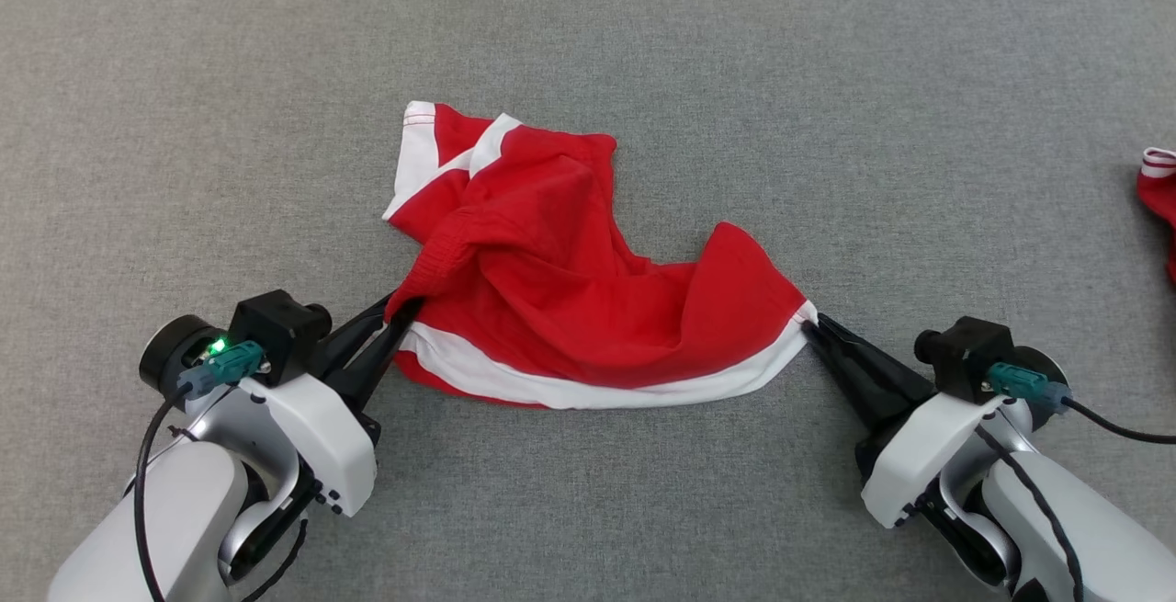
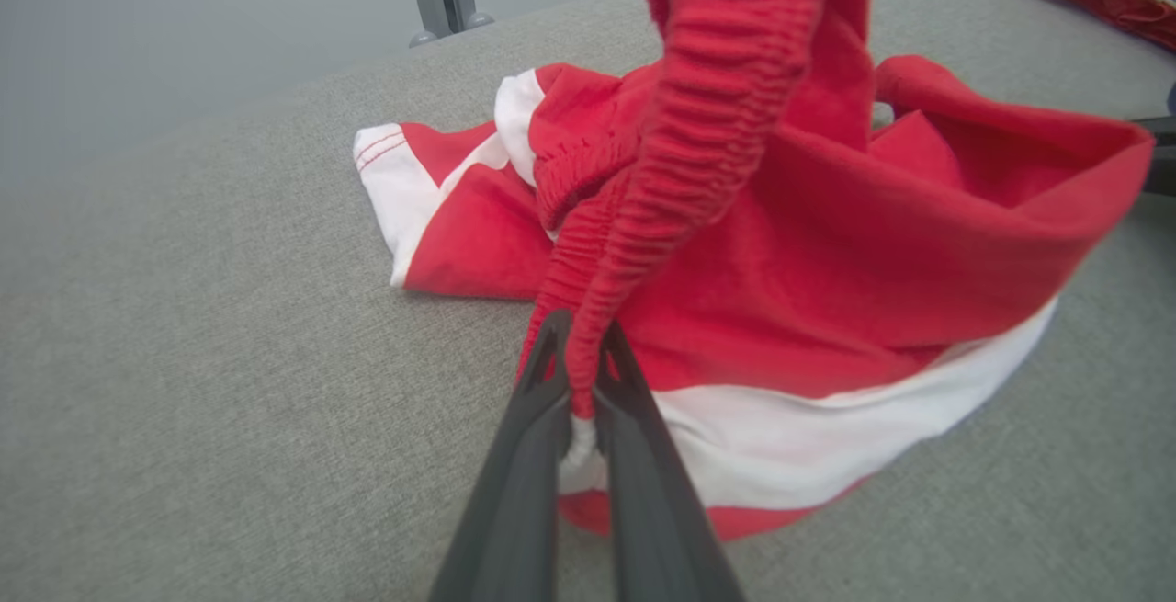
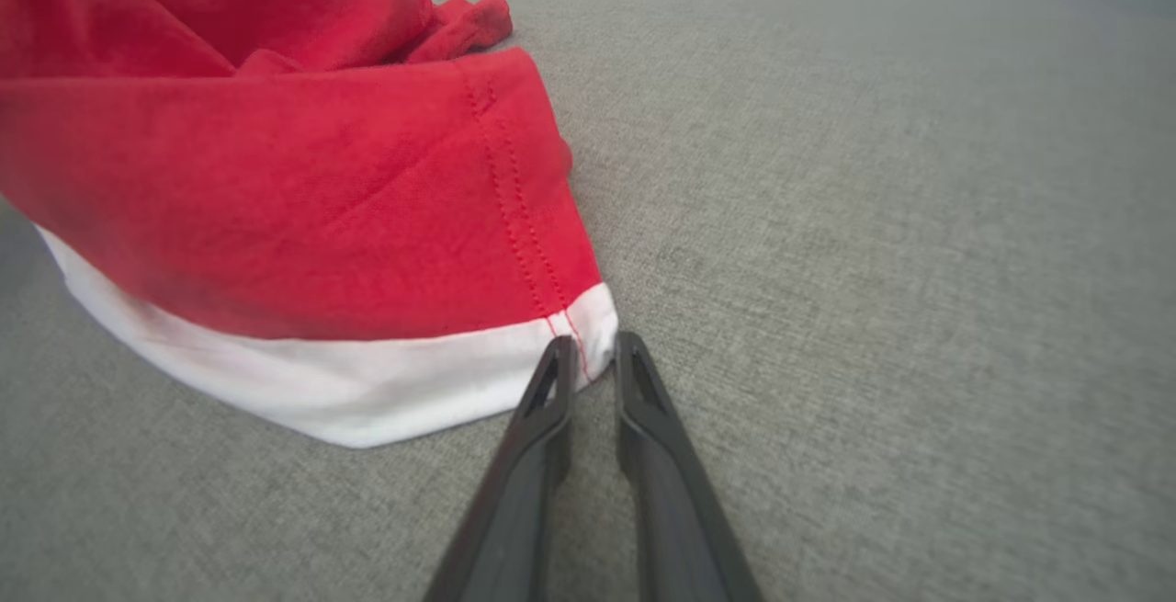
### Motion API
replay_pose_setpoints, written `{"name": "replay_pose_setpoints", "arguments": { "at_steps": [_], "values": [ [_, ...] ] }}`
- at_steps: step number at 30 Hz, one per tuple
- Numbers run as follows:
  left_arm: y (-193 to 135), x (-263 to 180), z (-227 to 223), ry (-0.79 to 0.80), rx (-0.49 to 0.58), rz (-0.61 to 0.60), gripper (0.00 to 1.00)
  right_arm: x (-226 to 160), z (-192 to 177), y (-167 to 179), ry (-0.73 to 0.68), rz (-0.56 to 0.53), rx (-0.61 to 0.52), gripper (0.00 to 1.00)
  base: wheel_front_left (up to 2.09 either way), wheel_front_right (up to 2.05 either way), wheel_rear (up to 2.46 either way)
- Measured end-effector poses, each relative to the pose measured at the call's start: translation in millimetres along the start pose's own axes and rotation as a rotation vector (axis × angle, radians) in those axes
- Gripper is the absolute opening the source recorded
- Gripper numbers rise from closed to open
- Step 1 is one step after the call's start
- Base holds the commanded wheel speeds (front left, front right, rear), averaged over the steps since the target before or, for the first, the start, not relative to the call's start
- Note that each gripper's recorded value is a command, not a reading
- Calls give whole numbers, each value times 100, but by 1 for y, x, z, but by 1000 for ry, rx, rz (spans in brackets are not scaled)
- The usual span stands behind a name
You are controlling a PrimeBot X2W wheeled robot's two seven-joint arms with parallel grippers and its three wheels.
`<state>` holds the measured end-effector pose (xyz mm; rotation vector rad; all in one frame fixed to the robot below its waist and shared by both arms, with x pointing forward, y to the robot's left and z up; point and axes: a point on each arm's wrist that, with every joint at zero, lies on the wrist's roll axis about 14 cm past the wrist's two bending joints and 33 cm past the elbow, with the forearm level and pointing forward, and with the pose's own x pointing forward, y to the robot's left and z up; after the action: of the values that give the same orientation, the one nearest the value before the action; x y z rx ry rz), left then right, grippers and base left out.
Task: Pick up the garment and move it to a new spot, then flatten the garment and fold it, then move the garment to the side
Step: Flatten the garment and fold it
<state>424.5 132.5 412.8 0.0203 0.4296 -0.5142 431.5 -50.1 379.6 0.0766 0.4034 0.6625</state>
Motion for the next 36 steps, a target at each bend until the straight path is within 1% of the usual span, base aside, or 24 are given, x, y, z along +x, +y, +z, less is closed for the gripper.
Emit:
{"name": "replay_pose_setpoints", "arguments": {
  "at_steps": [2, 4, 9, 12, 14, 17, 22, 25, 31, 34, 36],
  "values": [
    [1, -2, 4, -23, -8, 12, 0, -2, 5, -2, -32, -6, 16, 0, 0, 0, 0],
    [0, -5, 8, -51, -40, 22, 0, -5, 15, -8, -75, -27, 39, 0, 0, 0, 0],
    [-6, -11, 31, -144, -91, 37, 0, -18, 63, -28, -259, -97, 98, 0, 0, 0, 0],
    [-11, -15, 52, -216, -107, 44, 0, -34, 92, -41, -370, -147, 121, 0, 0, 0, 0],
    [-15, -20, 70, -277, -127, 45, 0, -48, 118, -46, -467, -174, 125, 0, 0, 0, 0],
    [-18, -27, 98, -360, -143, 47, 0, -71, 152, -47, -598, -201, 111, 0, 0, 0, 0],
    [-28, -45, 151, -539, -178, 37, 0, -116, 205, -44, -800, -247, 48, 0, 0, 0, 0],
    [-33, -58, 179, -633, -173, 36, 0, -144, 231, -38, -909, -267, 8, 0, 0, 0, 0],
    [-56, -86, 222, -771, -144, -22, 0, -193, 264, -20, -1066, -297, -78, 0, 0, 0, 0],
    [-69, -94, 233, -798, -143, -61, 0, -207, 270, -14, -1096, -311, -99, 0, 0, 0, 0],
    [-73, -96, 234, -799, -146, -78, 0, -211, 270, -12, -1101, -316, -94, 0, 0, 0, 0]
  ]
}}
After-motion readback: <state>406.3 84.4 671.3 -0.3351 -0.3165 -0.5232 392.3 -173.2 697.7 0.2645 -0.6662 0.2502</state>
